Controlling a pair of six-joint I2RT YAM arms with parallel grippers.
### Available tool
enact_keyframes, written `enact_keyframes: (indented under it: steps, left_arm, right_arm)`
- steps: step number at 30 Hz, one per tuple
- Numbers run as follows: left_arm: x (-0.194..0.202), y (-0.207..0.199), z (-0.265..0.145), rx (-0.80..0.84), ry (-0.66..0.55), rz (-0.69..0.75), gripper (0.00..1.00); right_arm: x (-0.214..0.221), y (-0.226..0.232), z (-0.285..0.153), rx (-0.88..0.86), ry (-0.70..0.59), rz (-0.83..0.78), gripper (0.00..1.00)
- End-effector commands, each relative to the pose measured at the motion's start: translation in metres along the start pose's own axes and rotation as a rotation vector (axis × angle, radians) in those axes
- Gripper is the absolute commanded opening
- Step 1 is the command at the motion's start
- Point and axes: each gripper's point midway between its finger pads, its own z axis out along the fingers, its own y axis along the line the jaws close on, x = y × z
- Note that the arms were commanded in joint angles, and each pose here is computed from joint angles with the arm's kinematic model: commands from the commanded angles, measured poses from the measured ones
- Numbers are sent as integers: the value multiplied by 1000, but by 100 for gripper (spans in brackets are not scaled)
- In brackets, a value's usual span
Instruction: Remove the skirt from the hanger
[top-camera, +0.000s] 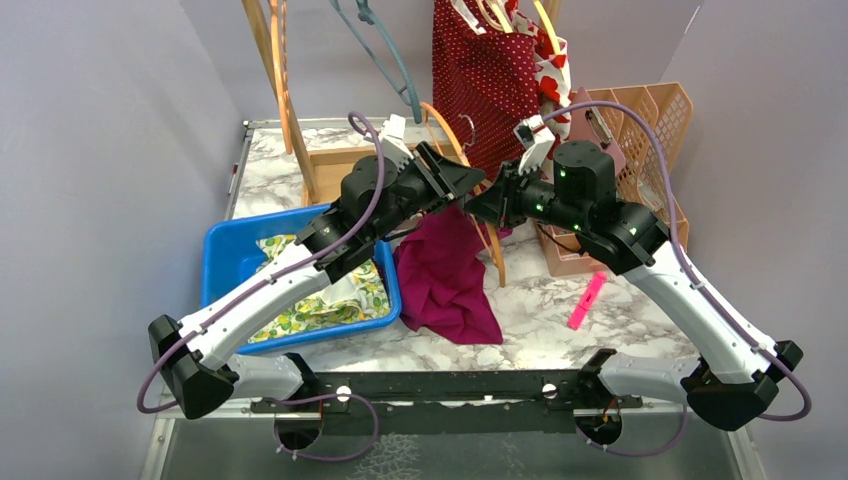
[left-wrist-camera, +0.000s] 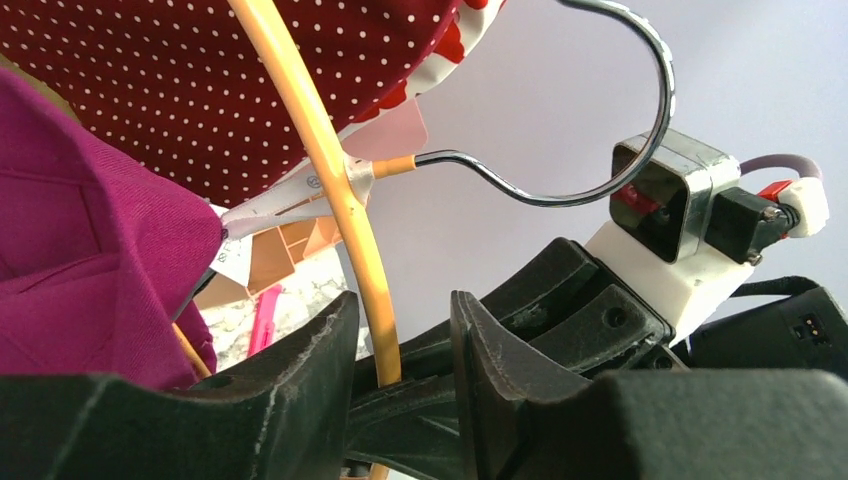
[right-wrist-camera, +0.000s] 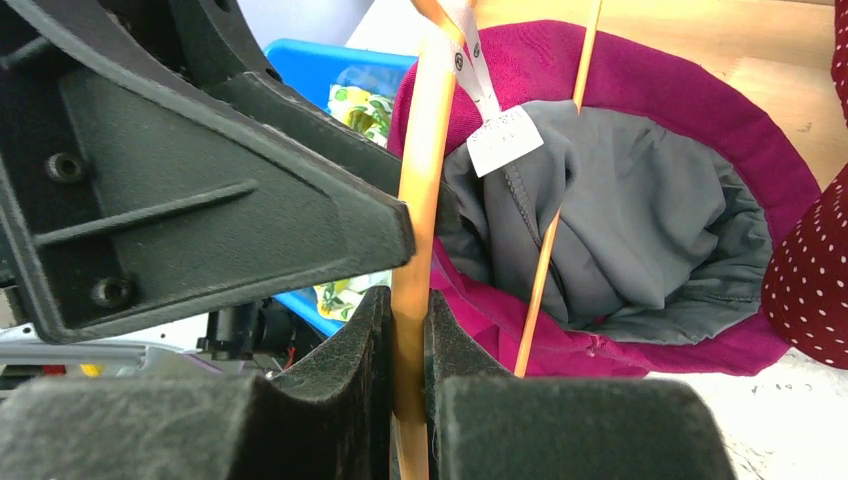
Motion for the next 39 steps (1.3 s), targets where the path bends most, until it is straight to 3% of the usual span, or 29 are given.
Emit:
enact_keyframes:
  steps: [1, 5, 8, 12, 13, 17, 21, 25, 28, 31, 35, 39]
  left_arm:
    - [7, -11, 3, 52, 35, 0, 38]
    - [5, -12, 5, 52, 31, 18, 25]
    - [2, -12, 3, 33, 35, 65, 0]
    - [-7, -12, -6, 53, 43, 105, 0]
    - [-9, -12, -8, 64, 54, 100, 0]
    - [-13, -7, -20, 85, 99, 83, 0]
    - [-13, -18, -29, 159, 137, 45, 0]
    - [-5, -28, -35, 243, 199, -4, 0]
    - [-1, -37, -39, 291, 232, -11, 0]
    - [3, -37, -43, 291, 254, -13, 0]
    - [5, -45, -47, 339, 272, -30, 0]
    - [6, -46, -49, 344, 284, -31, 0]
  right_arm:
    - [-32, 28, -11, -117, -120, -47, 1]
    - [-29, 29, -13, -126, -113, -49, 1]
    - [-24, 26, -18, -111, -91, -52, 6]
    - [-17, 20, -33, -71, -49, -97, 55]
    - [-17, 16, -39, -46, -48, -113, 62]
    - [-30, 5, -48, 40, -73, -148, 65]
    - [-35, -18, -32, 107, -56, -144, 64]
    - [-42, -29, -9, 1, -73, -147, 66]
    - [-44, -37, 1, -171, -78, -142, 67]
    - [-32, -12, 4, -424, -56, -287, 70]
    - [-9, -8, 11, -551, -37, -313, 78]
    - [8, -3, 16, -615, -45, -316, 78]
